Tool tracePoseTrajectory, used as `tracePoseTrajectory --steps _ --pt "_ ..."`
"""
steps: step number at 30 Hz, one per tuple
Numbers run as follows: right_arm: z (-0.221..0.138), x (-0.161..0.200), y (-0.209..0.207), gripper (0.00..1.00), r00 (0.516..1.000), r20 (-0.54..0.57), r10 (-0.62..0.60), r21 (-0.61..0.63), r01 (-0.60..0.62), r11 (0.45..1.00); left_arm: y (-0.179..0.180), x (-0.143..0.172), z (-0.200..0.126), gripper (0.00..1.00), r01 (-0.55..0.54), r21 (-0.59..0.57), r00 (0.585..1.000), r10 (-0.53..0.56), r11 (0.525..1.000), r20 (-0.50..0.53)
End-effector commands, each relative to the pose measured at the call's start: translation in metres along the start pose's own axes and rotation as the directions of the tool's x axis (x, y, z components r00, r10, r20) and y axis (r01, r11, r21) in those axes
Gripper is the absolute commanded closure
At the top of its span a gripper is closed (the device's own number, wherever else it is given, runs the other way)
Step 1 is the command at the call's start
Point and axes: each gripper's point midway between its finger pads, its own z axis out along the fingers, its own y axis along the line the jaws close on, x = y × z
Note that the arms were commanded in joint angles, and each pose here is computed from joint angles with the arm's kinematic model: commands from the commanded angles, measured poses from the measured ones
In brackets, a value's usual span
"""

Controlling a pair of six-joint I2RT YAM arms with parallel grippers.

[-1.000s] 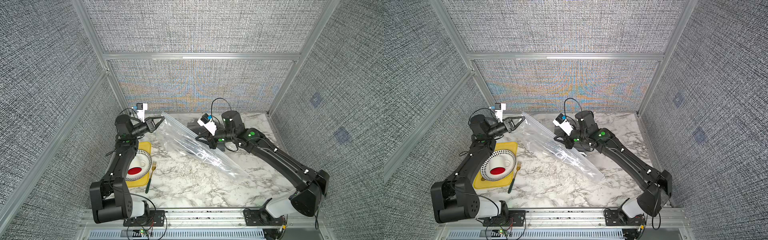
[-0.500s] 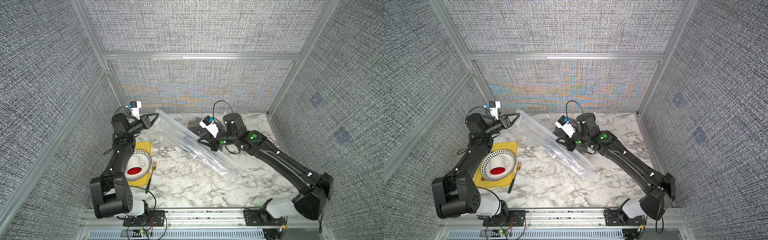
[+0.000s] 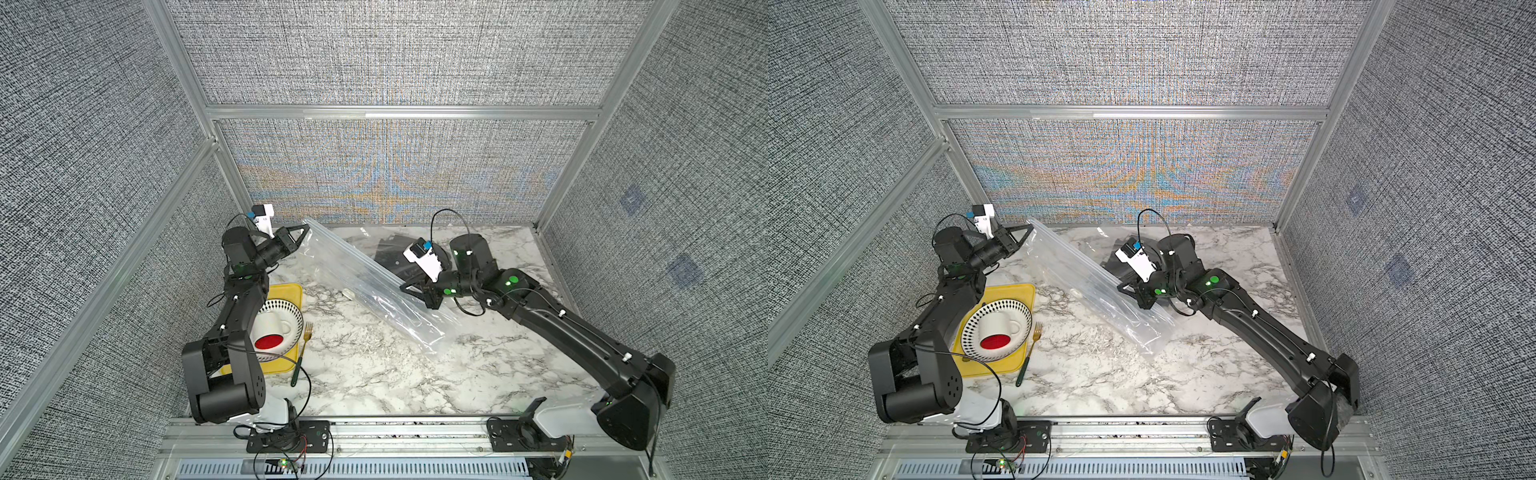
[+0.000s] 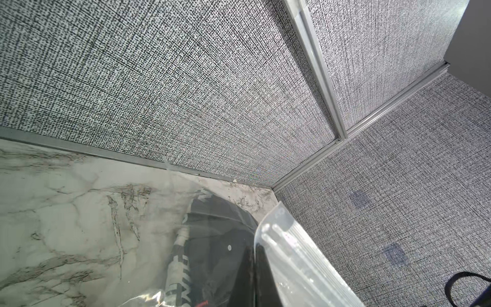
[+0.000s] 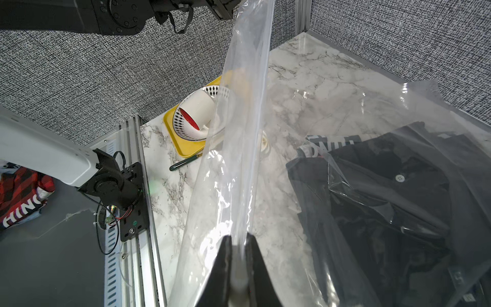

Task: Place the folded shirt into the vacuum bag
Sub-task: Close the vacuum bag at the center of the board.

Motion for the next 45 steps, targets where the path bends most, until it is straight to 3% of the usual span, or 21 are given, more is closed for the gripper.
tracePoseTrajectory --steps 1,20,45 --pt "-0.009 0.044 0.008 1.0 0.979 -0.164 0.121 0.003 -0.123 0.992 0.032 -0.055 -0.015 1.0 -0.017 -0.184 0.966 0.063 0.983 0.25" --pt "-0.038 0.079 0.02 1.0 0.959 -0.186 0.214 0.107 -0.197 0.975 0.061 -0.062 -0.011 1.0 0.018 -0.217 0.964 0.041 0.976 0.264" --pt "-0.048 0.087 0.023 1.0 0.955 -0.193 0.226 0.124 -0.204 0.971 0.058 -0.089 0.006 1.0 -0.007 -0.152 0.962 0.048 0.988 0.27"
